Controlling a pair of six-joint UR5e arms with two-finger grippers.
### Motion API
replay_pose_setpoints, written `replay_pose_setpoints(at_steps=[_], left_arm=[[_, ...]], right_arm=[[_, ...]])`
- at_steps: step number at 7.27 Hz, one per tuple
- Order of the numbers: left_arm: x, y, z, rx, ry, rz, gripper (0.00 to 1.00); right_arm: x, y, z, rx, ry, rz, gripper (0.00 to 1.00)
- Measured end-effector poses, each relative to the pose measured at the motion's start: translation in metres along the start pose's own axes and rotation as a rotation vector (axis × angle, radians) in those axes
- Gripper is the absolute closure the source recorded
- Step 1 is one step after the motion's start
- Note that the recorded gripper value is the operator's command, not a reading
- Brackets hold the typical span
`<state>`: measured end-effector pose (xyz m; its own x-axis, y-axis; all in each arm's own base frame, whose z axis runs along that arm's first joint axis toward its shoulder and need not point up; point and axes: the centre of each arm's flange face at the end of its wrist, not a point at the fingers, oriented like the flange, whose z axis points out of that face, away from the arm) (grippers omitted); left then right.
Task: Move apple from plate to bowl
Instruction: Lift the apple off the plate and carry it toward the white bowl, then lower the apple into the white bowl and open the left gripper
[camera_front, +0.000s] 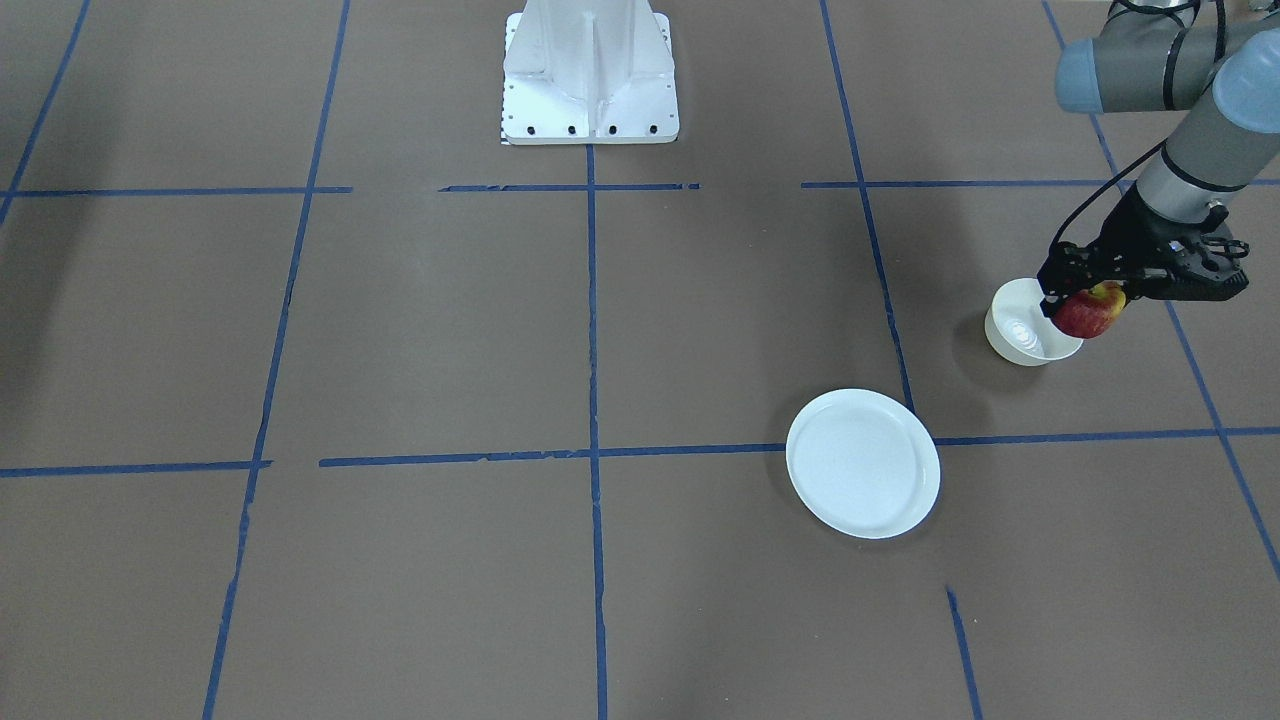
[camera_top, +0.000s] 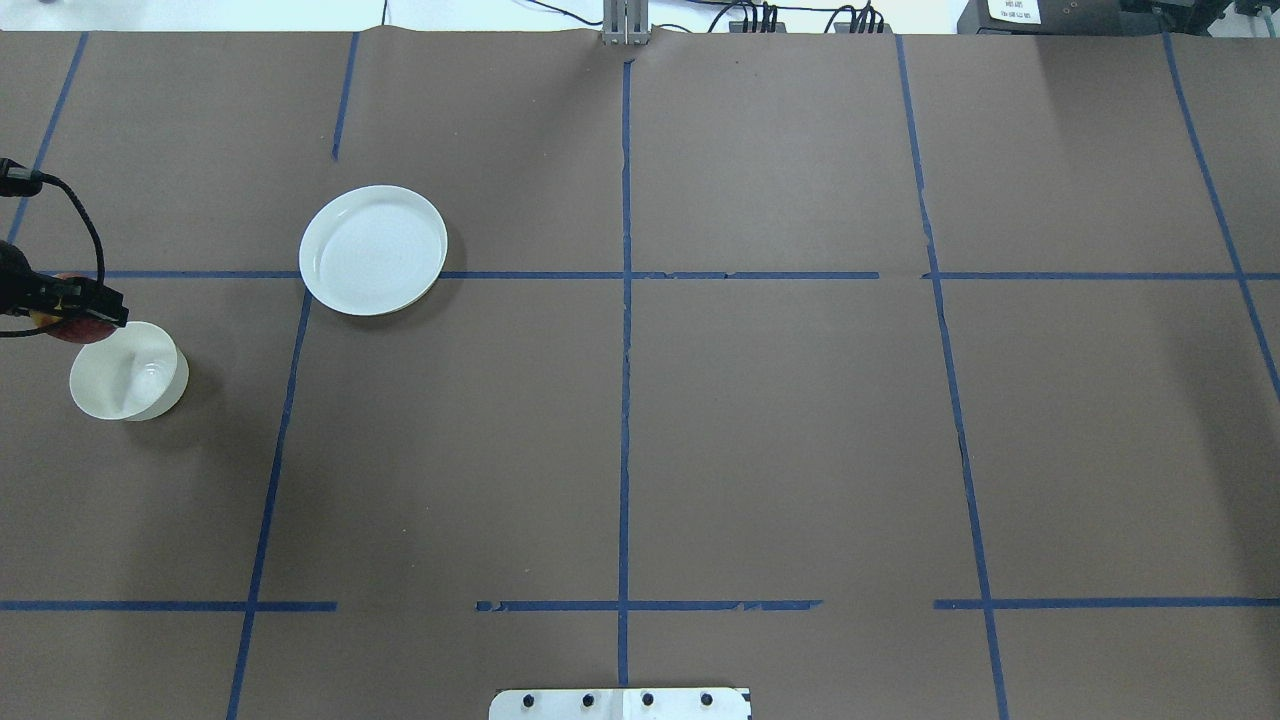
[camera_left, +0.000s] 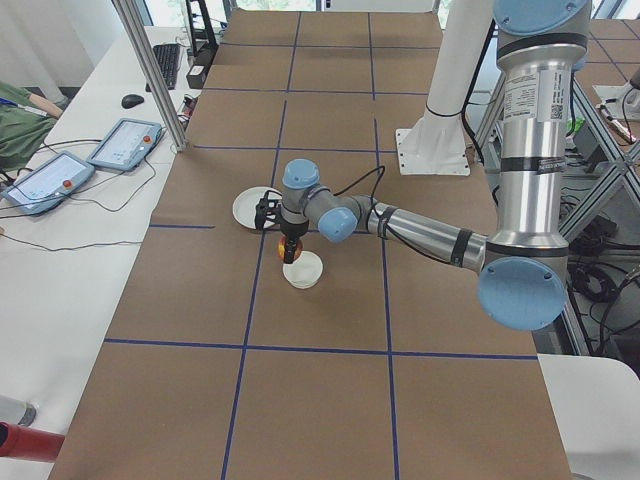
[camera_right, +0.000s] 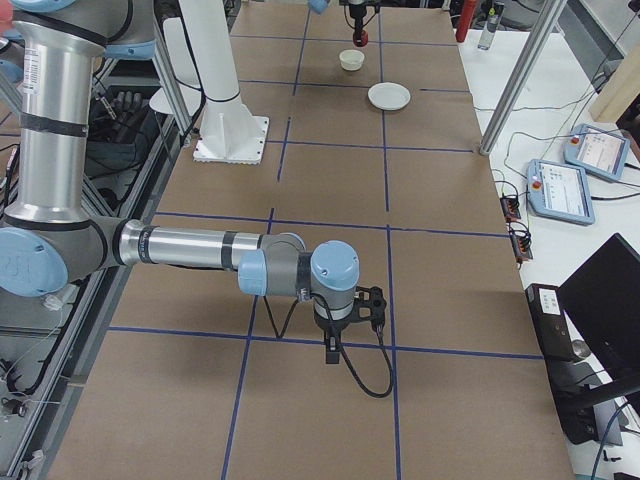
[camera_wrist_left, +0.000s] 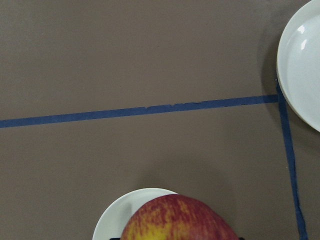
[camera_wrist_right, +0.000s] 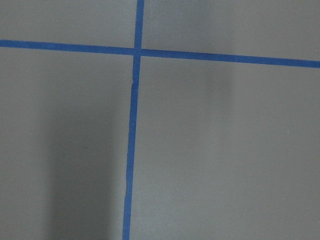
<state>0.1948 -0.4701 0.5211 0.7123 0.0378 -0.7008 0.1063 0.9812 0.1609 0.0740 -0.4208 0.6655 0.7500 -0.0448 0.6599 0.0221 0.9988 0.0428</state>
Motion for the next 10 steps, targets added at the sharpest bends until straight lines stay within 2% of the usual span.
replay_pose_setpoints(at_steps=[2,5,6,7,10], left_arm=[[-0.011,0.01,0.029,0.011,0.006,-0.033,0.86],[-0.004,0.03,0.057,-0.025,0.018,-0.035,0.85],[-0.002,0.035,0.06,-0.034,0.019,-0.032,0.41],[0.0,0.037,0.062,-0.039,0.021,-0.029,0.01],[0.001,0.038,0.063,-0.043,0.022,-0.025,0.0]], right_arm=[[0.0,0.0,0.0,0.0,0.0,0.0,0.0],[0.0,0.0,0.0,0.0,0.001,0.0,0.0],[0.0,0.0,0.0,0.0,0.0,0.0,0.0],[0.0,0.0,0.0,0.0,0.0,0.0,0.0],[0.0,0.0,0.0,0.0,0.0,0.0,0.0]])
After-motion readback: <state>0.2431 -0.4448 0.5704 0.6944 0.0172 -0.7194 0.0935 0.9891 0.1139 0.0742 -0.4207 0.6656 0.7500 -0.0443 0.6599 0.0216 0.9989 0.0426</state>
